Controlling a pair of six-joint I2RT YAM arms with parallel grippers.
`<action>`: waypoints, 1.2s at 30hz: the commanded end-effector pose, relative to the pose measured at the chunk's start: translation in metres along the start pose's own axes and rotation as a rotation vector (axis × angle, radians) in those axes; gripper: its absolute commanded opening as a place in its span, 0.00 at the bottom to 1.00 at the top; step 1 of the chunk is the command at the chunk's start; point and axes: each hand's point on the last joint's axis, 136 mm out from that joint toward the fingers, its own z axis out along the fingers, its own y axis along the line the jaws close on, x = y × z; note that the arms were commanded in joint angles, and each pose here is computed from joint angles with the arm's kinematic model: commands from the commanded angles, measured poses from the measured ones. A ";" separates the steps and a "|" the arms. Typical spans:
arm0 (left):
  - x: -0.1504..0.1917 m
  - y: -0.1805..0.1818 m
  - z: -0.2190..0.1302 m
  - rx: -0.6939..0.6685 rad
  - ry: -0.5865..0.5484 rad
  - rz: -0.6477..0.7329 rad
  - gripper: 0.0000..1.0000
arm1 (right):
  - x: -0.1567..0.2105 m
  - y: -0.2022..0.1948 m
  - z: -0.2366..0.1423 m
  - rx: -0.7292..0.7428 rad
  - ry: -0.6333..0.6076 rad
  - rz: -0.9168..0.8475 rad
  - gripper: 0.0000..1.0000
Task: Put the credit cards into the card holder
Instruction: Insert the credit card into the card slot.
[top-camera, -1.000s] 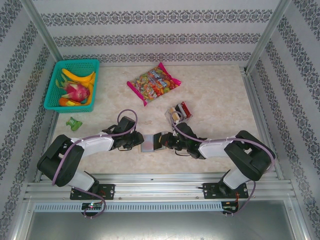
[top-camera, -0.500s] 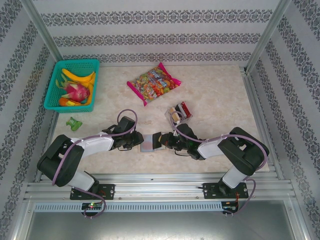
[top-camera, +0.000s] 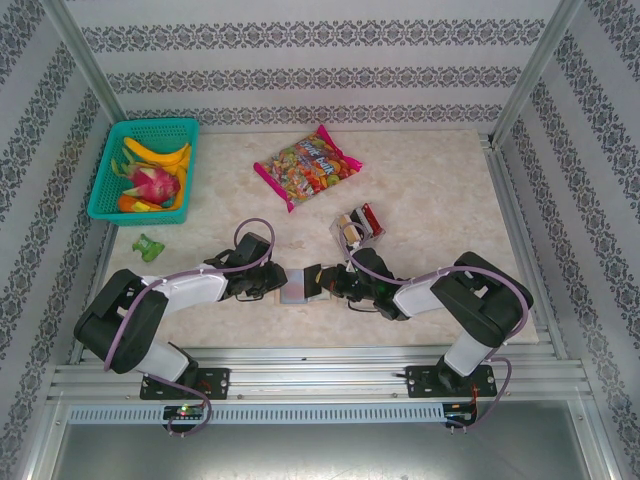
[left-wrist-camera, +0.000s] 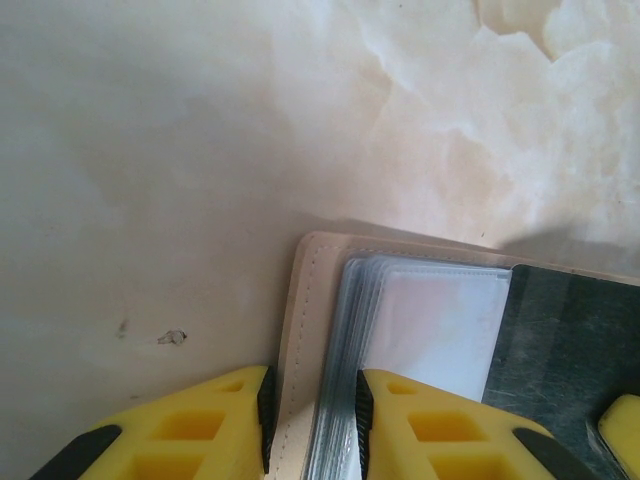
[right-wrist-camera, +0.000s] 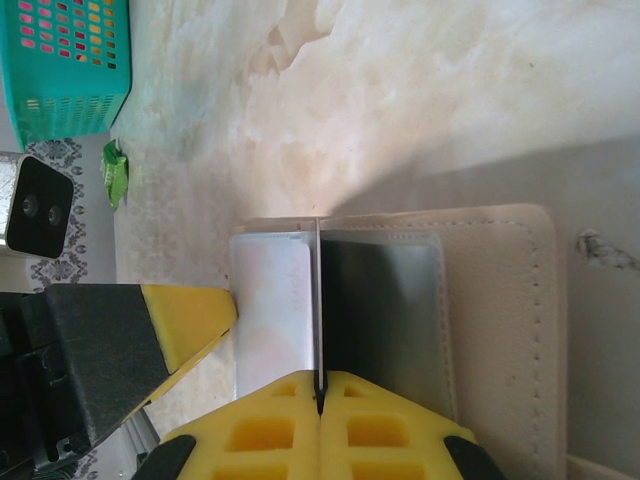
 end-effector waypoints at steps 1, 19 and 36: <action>0.011 0.005 0.005 -0.011 0.040 0.001 0.31 | 0.015 0.011 0.010 -0.044 0.062 0.016 0.00; 0.010 0.004 0.000 -0.009 0.033 0.011 0.40 | 0.016 0.004 0.012 -0.010 0.064 0.018 0.00; 0.008 0.001 0.001 -0.006 0.034 0.016 0.37 | 0.023 -0.005 0.015 0.044 0.096 0.012 0.00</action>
